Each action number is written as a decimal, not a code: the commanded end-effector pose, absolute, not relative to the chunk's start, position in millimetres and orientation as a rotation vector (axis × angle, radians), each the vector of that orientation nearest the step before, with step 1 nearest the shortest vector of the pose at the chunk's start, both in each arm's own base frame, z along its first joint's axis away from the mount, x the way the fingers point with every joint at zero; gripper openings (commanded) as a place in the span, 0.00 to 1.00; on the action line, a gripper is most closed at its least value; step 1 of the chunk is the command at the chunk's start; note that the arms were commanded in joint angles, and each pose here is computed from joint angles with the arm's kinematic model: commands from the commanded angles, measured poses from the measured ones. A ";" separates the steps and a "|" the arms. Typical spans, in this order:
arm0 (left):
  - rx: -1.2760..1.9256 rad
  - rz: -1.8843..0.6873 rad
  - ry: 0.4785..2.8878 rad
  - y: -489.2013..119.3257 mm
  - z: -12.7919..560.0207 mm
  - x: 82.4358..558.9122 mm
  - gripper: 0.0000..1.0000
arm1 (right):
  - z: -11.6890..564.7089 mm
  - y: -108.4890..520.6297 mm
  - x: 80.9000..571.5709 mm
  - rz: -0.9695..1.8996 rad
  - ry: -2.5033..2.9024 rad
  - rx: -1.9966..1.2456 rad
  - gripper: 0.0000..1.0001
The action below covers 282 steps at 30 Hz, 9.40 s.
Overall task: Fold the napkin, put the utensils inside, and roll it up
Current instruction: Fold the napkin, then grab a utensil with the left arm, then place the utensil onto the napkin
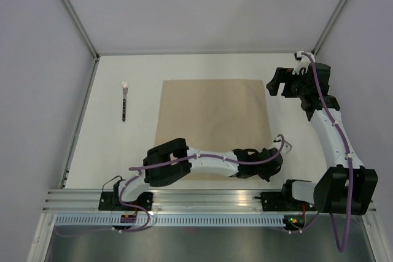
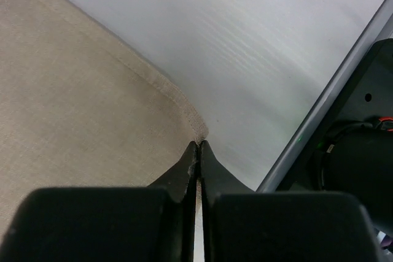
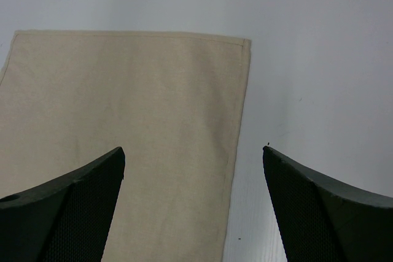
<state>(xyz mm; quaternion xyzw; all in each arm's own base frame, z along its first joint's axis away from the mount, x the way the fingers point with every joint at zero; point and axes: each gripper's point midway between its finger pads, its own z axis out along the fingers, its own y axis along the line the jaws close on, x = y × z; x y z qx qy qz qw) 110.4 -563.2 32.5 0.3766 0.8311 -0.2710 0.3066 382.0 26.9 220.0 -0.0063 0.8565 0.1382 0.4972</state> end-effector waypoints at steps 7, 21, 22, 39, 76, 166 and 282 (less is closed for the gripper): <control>0.735 -0.944 2.144 -544.2 128.8 160.3 0.02 | 237.1 26.3 384.9 0.330 2.039 -0.020 0.98; 0.335 -0.914 2.244 -405.8 145.3 295.0 0.02 | 242.9 27.5 382.2 0.334 2.022 -0.028 0.98; 0.318 -0.908 2.242 -398.0 148.1 301.2 0.02 | 242.8 27.8 381.7 0.335 2.022 -0.029 0.98; -0.045 -0.813 2.289 -253.3 150.0 418.9 0.02 | 243.0 29.5 379.6 0.342 2.019 -0.042 0.98; -0.131 -0.822 2.319 -192.1 148.1 513.2 0.02 | 236.7 27.7 382.7 0.329 2.033 -0.051 0.98; -0.716 -0.030 2.235 35.3 127.0 460.6 0.65 | 231.2 44.3 376.8 0.436 2.058 -0.100 0.98; 1.082 -0.553 2.509 -318.4 25.6 334.2 0.07 | 224.0 55.2 372.7 0.510 2.061 -0.126 0.98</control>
